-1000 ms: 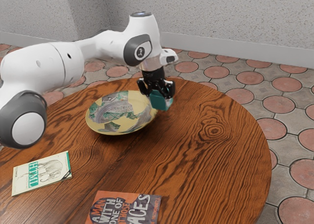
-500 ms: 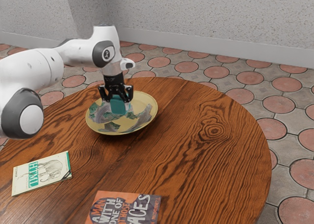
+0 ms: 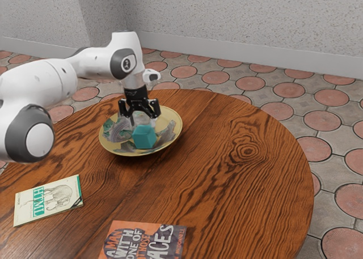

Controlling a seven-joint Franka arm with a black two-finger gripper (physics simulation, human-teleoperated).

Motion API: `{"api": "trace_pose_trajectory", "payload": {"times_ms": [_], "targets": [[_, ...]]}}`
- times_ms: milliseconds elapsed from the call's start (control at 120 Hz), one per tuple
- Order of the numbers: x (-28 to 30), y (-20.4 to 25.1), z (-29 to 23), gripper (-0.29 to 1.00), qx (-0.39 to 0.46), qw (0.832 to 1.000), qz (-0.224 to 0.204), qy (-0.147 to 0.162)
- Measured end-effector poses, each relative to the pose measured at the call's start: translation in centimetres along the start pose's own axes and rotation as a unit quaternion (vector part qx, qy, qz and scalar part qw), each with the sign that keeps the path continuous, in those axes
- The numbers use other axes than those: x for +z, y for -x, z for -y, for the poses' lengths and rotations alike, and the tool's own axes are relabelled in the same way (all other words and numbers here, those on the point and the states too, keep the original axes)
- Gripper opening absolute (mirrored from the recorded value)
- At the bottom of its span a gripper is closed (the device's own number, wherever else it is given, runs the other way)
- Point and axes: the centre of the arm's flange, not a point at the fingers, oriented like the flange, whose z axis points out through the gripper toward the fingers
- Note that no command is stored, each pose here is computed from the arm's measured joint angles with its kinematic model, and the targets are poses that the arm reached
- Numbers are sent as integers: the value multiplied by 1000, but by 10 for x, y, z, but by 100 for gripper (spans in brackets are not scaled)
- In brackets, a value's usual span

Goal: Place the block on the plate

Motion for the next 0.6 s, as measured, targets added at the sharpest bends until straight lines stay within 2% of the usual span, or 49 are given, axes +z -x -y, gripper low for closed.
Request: {"api": "trace_pose_trajectory", "payload": {"times_ms": [67, 167, 400, 483, 600], "targets": [[-31, 10, -12, 64, 10, 1000, -17, -2], [-78, 50, -48, 66, 39, 999, -28, -10], [-177, 194, -147, 69, 128, 989, -52, -44], [-212, 235, -135, 69, 125, 989, -59, -53], [-229, 250, -94, 70, 100, 992, -51, -56]]}}
